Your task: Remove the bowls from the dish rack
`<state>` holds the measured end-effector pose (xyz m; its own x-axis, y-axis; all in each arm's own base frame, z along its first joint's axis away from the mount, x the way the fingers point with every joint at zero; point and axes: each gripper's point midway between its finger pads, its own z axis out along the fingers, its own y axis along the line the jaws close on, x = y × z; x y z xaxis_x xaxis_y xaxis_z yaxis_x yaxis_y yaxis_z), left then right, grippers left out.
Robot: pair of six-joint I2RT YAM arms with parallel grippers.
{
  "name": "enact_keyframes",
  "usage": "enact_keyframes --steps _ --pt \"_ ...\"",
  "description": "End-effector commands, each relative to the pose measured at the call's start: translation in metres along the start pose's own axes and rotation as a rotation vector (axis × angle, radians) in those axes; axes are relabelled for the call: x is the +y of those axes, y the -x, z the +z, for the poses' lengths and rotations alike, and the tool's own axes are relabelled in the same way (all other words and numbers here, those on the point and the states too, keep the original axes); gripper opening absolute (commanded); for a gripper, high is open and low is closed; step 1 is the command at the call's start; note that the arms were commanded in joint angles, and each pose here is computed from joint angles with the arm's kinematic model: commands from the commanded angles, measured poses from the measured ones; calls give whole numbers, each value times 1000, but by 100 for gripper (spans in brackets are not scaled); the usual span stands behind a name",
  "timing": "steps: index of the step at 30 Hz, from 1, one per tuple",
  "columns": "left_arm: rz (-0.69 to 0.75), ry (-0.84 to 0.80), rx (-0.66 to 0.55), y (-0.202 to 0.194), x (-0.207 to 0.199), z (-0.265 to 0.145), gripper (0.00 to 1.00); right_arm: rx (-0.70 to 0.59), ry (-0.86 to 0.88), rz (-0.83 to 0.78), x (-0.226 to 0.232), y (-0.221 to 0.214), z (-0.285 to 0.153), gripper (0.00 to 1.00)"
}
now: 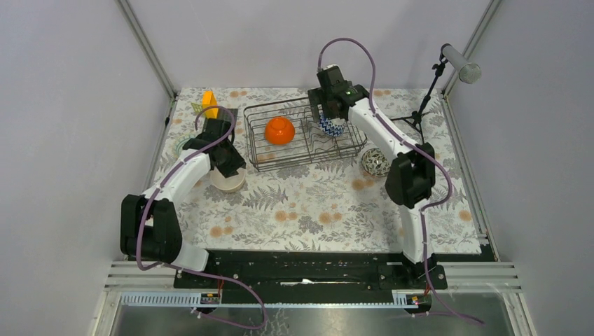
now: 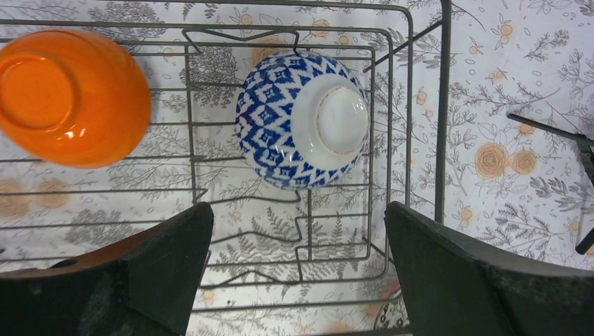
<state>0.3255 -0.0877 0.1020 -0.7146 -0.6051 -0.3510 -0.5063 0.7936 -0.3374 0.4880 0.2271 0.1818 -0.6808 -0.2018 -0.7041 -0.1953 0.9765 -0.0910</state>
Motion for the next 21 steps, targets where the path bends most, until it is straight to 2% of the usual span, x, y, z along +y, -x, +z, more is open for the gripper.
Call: enact_keyframes --steps 1,6,13,21 --pt "35 -51 -39 10 -11 -19 39 -6 -69 -38 -9 6 13 100" --pt "81 -81 -68 14 -13 -30 40 20 -60 -83 -3 -4 28 100" --pt "136 -175 -155 30 -30 -52 47 0 -145 -251 -4 -2 41 100" --pt "225 -307 -133 24 -51 -68 57 -13 -147 -273 4 1 51 100"
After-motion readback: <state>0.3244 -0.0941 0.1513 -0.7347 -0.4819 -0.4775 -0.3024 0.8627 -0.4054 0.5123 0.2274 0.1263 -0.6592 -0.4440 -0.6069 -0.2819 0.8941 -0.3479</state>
